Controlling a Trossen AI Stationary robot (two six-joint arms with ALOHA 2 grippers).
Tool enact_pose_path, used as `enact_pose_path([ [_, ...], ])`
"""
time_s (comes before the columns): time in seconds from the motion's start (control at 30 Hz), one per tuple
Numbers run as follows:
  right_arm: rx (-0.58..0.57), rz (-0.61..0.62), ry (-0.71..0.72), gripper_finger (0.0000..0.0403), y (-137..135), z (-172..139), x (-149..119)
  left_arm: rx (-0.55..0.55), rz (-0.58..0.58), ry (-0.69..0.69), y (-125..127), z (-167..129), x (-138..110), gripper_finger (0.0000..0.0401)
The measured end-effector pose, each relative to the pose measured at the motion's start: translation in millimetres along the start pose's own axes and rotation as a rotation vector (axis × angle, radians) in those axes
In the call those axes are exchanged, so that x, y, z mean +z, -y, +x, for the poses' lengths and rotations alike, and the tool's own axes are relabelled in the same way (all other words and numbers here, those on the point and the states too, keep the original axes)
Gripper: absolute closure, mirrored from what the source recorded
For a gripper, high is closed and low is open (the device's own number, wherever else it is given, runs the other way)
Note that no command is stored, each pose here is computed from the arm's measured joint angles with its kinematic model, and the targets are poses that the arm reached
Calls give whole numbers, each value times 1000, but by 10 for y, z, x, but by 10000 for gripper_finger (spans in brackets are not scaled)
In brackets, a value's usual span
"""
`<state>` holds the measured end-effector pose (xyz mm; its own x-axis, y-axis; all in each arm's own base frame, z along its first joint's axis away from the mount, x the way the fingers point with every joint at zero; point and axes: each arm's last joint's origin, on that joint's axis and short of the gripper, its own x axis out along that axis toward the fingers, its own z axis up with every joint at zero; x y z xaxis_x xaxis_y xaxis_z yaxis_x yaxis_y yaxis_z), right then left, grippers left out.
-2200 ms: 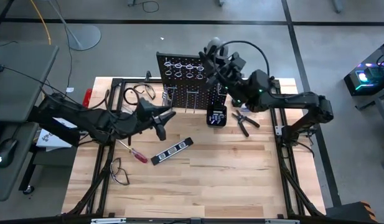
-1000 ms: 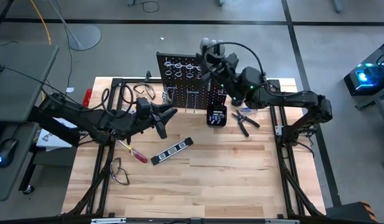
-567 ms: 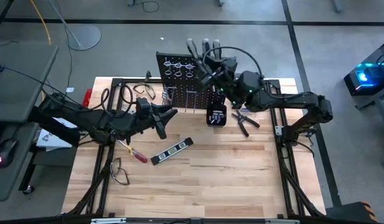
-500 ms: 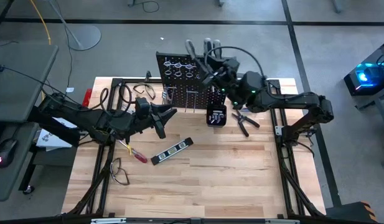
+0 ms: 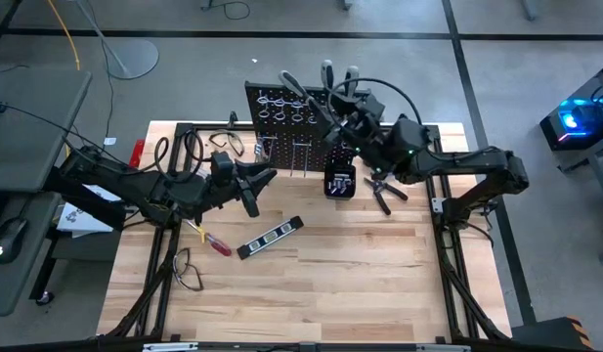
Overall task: Hang tools onto peg board
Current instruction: Hang the gray screwdriver on the pegboard
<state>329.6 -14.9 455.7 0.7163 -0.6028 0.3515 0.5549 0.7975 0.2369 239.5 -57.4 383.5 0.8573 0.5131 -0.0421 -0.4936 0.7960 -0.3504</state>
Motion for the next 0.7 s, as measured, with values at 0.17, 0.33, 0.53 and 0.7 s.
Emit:
enact_pose_path([
  [0.17, 70, 4, 7, 180, -83, -37, 141, -17, -34, 47, 20, 3, 63, 272],
  [0.33, 172, -94, -24, 180, -226, -93, 327, -28, 41, 177, 20, 44, 342, 272],
  [0.53, 214, -185, -30, 180, -386, -218, 588, 125, 119, 253, -126, 238, 1008, 272],
  [0.7, 186, -236, -80, 180, -481, -335, 698, 17, -28, 113, -382, 511, 1513, 272],
])
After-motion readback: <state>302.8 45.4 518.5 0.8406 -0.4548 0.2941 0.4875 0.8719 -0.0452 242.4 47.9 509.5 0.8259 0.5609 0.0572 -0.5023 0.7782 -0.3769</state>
